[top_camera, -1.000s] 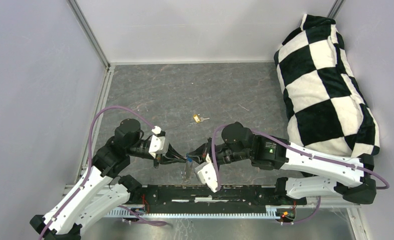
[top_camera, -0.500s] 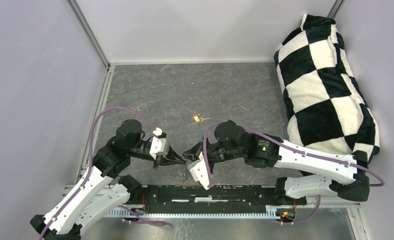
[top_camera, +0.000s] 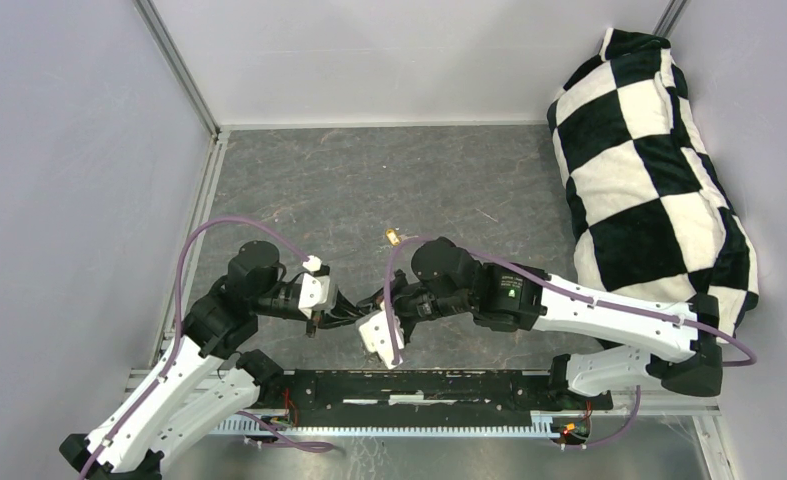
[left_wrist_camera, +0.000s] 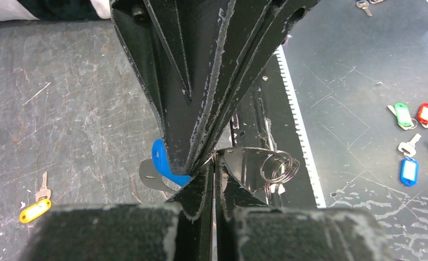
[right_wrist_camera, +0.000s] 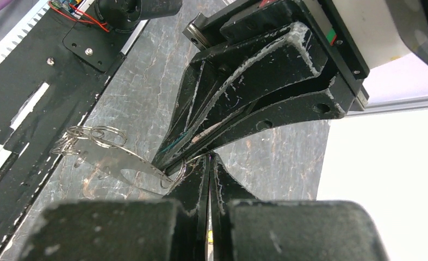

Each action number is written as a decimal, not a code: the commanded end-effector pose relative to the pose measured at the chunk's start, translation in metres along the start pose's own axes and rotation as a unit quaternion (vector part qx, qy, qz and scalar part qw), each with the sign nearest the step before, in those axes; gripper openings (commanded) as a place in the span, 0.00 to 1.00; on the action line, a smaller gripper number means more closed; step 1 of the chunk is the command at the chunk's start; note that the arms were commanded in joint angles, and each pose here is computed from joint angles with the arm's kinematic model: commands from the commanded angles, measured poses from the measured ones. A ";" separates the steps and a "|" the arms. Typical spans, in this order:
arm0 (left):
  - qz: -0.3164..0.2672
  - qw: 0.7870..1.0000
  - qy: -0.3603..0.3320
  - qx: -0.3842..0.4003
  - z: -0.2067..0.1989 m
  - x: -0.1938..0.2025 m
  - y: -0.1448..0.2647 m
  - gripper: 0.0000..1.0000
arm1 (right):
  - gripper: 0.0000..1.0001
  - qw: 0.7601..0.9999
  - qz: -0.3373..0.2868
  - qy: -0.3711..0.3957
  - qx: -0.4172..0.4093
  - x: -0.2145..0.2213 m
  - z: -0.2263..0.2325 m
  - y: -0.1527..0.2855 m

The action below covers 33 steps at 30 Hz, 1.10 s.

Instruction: Put the keys on the keyring

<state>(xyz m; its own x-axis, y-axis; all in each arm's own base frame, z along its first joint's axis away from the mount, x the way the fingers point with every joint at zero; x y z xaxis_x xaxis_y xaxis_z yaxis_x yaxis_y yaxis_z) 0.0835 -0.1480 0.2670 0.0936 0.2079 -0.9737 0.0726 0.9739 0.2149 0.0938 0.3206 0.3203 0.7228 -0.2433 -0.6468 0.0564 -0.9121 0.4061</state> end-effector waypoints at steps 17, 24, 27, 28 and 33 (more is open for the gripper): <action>-0.055 0.996 -0.058 -0.050 0.004 -0.018 0.004 0.02 | 0.32 0.998 0.032 -0.039 -0.023 -0.022 -0.023 0.008; -0.061 0.995 -0.066 -0.040 0.000 -0.020 0.006 0.02 | 0.40 0.997 0.051 -0.054 -0.034 -0.023 -0.029 0.020; -0.064 0.995 -0.070 -0.034 -0.001 -0.021 0.006 0.02 | 0.41 0.997 0.049 -0.053 -0.038 -0.026 -0.034 0.022; -0.065 0.995 -0.071 -0.034 -0.002 -0.022 0.006 0.02 | 0.41 0.997 0.049 -0.052 -0.037 -0.028 -0.036 0.022; -0.068 0.995 -0.073 -0.029 -0.004 -0.022 0.007 0.02 | 0.41 0.997 0.053 -0.053 -0.013 -0.028 -0.049 0.026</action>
<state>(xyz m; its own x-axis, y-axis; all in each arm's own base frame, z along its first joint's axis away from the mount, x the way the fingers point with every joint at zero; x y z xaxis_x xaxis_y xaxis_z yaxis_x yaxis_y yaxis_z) 0.0823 -0.1441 0.2798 0.2047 0.1176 -0.9717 -0.0015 0.9928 0.1199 0.1036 0.3206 0.3637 0.6539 -0.3866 -0.6504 0.0219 -0.8496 0.5270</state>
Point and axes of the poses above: each gripper's point midway between its finger pads, its own y axis back along the fingers, its own z axis along the line the jaws close on, x = y × z, the point moved 8 cm from there along y, back along the fingers, and after that the axes turned 1 degree about -y, right-handed, at the moved point
